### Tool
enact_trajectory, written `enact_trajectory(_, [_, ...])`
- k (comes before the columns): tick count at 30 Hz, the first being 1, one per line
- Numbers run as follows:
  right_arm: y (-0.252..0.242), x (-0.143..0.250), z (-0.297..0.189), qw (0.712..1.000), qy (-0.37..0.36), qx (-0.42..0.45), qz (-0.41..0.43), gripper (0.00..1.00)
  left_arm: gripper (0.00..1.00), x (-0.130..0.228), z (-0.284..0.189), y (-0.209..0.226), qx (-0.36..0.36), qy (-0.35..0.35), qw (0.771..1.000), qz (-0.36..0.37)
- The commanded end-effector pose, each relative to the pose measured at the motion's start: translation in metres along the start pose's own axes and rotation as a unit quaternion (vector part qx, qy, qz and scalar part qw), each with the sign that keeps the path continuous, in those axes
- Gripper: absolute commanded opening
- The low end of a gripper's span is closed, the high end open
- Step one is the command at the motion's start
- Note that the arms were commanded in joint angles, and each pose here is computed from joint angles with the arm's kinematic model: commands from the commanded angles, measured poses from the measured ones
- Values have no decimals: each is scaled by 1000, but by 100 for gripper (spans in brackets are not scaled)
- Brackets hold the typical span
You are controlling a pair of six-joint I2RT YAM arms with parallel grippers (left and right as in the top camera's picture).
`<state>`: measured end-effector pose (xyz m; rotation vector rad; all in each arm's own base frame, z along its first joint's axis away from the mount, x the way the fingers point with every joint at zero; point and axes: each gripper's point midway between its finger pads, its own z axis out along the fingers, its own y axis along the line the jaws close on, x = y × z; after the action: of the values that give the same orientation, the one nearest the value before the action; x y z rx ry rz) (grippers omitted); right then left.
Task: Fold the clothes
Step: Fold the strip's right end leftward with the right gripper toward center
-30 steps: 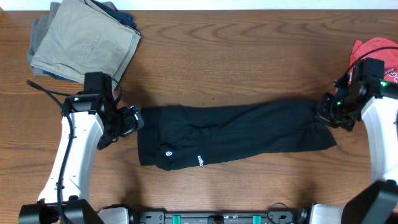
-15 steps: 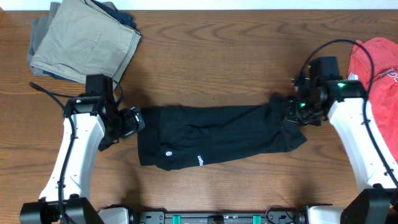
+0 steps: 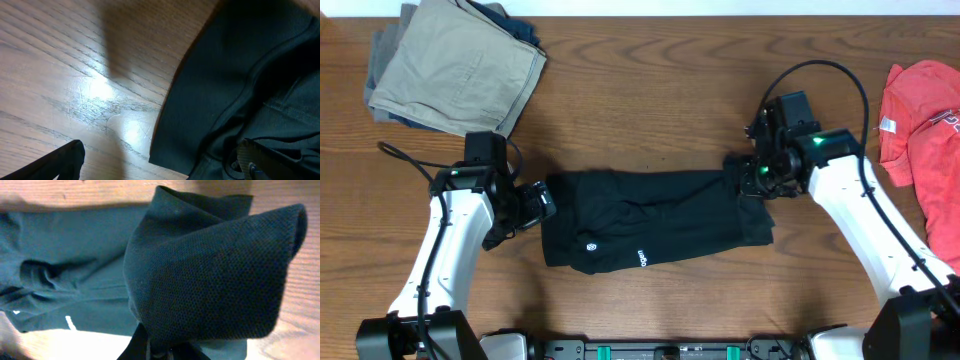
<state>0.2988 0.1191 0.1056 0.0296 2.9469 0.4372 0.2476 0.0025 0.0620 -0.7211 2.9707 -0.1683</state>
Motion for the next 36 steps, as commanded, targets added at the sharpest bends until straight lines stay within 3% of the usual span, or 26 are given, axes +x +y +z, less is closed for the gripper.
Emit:
enact_trajectory(1, [8, 4, 10, 1000, 12, -5, 8, 4, 98, 4, 4, 2, -4, 9, 1000, -1])
enact_trajectory(15, [27, 14, 36, 998, 57, -36, 9, 7, 98, 4, 4, 2, -5, 9, 1000, -1])
enact_trajectory(17, [30, 13, 37, 998, 54, -39, 6, 16, 98, 4, 4, 2, -4, 9, 1000, -1])
enact_trajectory(20, [30, 13, 37, 998, 54, -40, 5, 46, 98, 4, 4, 2, -5, 9, 1000, -1])
enact_trajectory(22, [32, 13, 37, 998, 55, -45, 5, 60, 98, 4, 4, 2, -5, 9, 1000, -1])
enact_trajectory(36, [3, -3, 12, 998, 50, -26, 24, 65, 98, 4, 4, 2, -4, 9, 1000, -1])
